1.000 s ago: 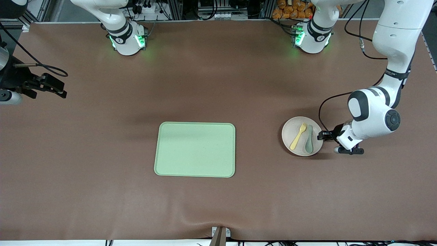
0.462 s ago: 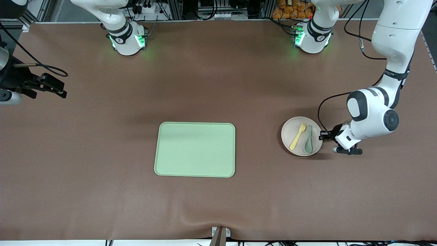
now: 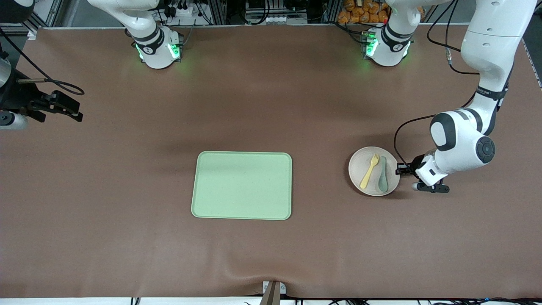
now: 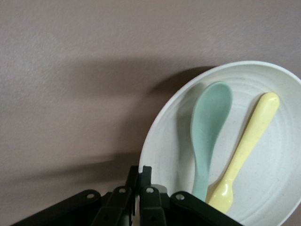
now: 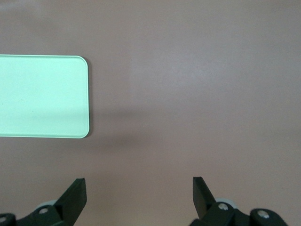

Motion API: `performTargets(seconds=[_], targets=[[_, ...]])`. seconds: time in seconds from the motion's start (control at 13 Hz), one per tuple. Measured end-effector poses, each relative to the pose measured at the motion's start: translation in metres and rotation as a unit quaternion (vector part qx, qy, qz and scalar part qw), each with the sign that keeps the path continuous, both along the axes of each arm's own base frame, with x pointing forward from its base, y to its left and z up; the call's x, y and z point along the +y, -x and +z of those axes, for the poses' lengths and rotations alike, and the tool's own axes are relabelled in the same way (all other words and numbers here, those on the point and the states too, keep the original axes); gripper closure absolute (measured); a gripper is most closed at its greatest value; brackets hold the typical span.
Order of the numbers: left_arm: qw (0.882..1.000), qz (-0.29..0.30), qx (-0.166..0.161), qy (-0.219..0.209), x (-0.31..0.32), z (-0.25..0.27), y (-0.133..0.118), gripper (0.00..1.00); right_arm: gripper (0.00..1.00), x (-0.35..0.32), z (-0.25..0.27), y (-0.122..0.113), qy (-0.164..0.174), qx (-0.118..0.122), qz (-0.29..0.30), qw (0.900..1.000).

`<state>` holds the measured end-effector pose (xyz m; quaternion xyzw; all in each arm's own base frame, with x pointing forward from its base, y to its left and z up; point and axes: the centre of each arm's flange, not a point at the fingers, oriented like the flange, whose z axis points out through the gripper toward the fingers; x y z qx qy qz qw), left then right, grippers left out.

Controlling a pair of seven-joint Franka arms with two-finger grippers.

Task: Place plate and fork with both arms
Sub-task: 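Slide the plate with the left gripper onto the green tray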

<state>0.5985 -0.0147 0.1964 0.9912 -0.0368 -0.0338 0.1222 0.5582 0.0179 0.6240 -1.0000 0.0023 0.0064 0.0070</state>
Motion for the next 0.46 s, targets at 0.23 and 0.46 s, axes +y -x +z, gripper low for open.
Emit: performTargets(seconds=[0.23, 0.46], targets=[[1.0, -0.01, -0.015, 0.006, -0.014, 0.01, -0.01, 0.96, 0.0, 0.0, 0.0, 0.0, 0.0, 0.0, 0.0, 1.0], [0.999, -0.023, -0.037, 0.014, -0.033, 0.027, -0.025, 0.96, 0.0, 0.0, 0.0, 0.0, 0.0, 0.001, 0.0, 1.0]])
